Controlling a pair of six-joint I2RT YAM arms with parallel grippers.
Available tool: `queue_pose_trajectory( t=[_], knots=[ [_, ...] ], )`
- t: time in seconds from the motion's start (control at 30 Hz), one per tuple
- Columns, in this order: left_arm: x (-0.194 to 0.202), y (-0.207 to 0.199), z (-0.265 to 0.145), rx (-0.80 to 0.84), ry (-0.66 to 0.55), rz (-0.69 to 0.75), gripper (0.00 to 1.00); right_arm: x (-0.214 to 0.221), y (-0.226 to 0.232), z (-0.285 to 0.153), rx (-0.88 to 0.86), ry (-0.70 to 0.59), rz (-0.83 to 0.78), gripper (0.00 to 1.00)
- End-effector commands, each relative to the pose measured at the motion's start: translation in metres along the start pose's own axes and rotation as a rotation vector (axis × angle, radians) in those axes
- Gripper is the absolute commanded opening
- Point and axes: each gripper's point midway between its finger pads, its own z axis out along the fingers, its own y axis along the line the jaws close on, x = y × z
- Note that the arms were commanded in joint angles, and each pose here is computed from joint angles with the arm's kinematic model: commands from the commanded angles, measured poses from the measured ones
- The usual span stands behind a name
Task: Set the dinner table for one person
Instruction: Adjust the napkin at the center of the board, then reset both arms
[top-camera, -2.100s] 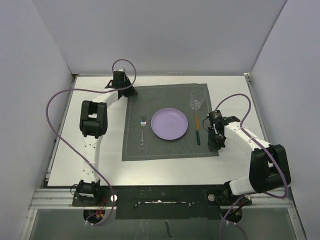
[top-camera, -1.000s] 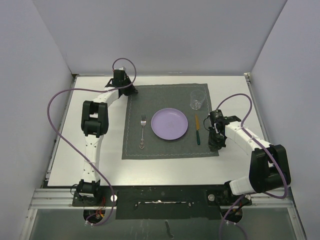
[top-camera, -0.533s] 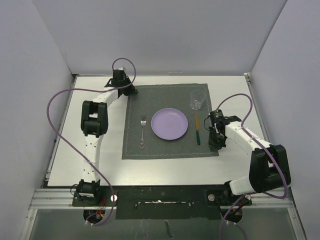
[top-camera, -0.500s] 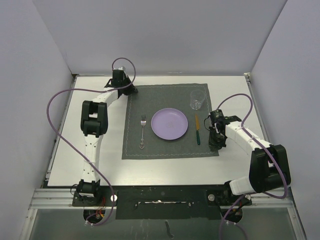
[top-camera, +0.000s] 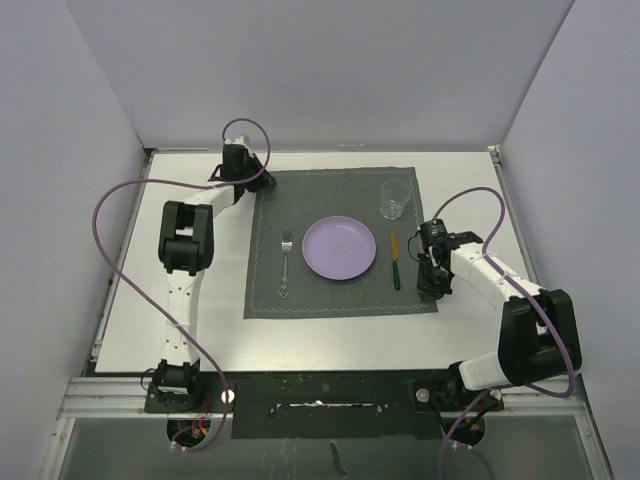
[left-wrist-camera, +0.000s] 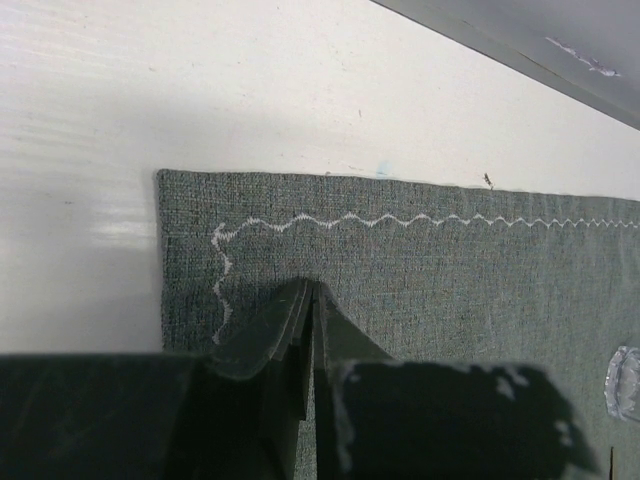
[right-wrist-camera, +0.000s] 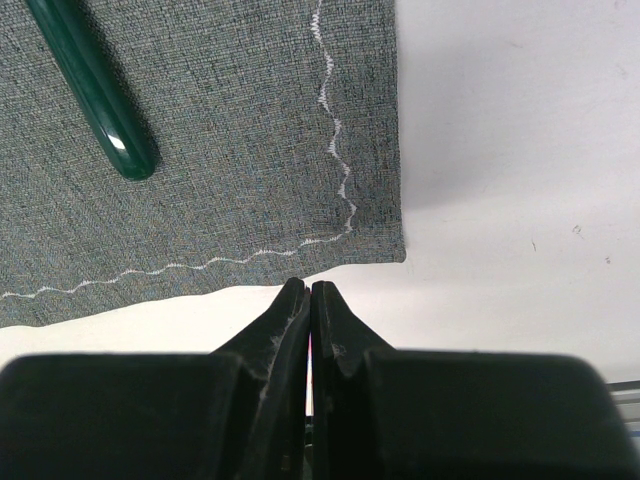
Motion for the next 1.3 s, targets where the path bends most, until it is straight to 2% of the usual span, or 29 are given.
queue_pose_trajectory(
  t=[0.0, 0.23, 0.37, 0.53, 0.7, 0.73, 0.83, 0.9, 0.93, 1.0, 1.1, 1.13, 1.17, 1.2, 1.27],
  knots=[
    [-0.090, -0.073, -0.054, 0.172, -0.221, 0.077, 0.07, -0.013, 0.003, -0.008, -0.020, -0.048, 0.005, 0.00],
    [-0.115, -0.086, -0.088, 0.207, -0.292, 0.091, 0.08, -0.014, 0.003, -0.010, -0.022, -0.062, 0.007, 0.00],
    [-0.132, -0.097, -0.121, 0.241, -0.352, 0.107, 0.09, -0.017, 0.001, -0.014, -0.018, -0.083, 0.009, 0.00],
    [-0.153, -0.115, -0.191, 0.297, -0.442, 0.142, 0.14, -0.026, -0.001, -0.028, -0.020, -0.145, 0.017, 0.00],
    [-0.155, -0.125, -0.291, 0.300, -0.547, 0.186, 0.19, -0.042, -0.003, -0.051, -0.021, -0.246, 0.022, 0.00],
    [-0.149, -0.123, -0.306, 0.278, -0.560, 0.197, 0.26, -0.046, -0.003, -0.055, -0.029, -0.267, 0.024, 0.00],
    [-0.120, -0.110, -0.343, 0.211, -0.564, 0.212, 0.66, -0.056, 0.002, -0.069, -0.061, -0.319, 0.015, 0.02],
    [-0.099, -0.100, -0.362, 0.175, -0.560, 0.216, 0.91, -0.064, 0.004, -0.078, -0.074, -0.353, 0.001, 0.10],
    [-0.088, -0.096, -0.372, 0.162, -0.557, 0.216, 0.97, -0.068, 0.006, -0.083, -0.083, -0.371, -0.008, 0.16],
    [-0.066, -0.085, -0.385, 0.132, -0.543, 0.219, 0.98, -0.076, 0.008, -0.092, -0.095, -0.412, -0.020, 0.33],
    [-0.029, -0.052, -0.396, 0.017, -0.487, 0.181, 0.98, -0.093, 0.002, -0.112, -0.068, -0.504, 0.000, 0.52],
    [-0.021, -0.042, -0.400, -0.021, -0.489, 0.165, 0.98, -0.099, -0.003, -0.119, -0.044, -0.541, 0.021, 0.67],
    [-0.008, -0.028, -0.400, -0.055, -0.484, 0.158, 0.98, -0.105, -0.006, -0.125, -0.031, -0.579, 0.031, 0.96],
    [0.000, -0.019, -0.402, -0.079, -0.494, 0.158, 0.98, -0.112, -0.009, -0.132, -0.019, -0.619, 0.044, 0.99],
    [0.012, 0.001, -0.404, -0.127, -0.537, 0.172, 0.98, -0.125, -0.014, -0.143, 0.007, -0.697, 0.057, 0.98]
  ],
)
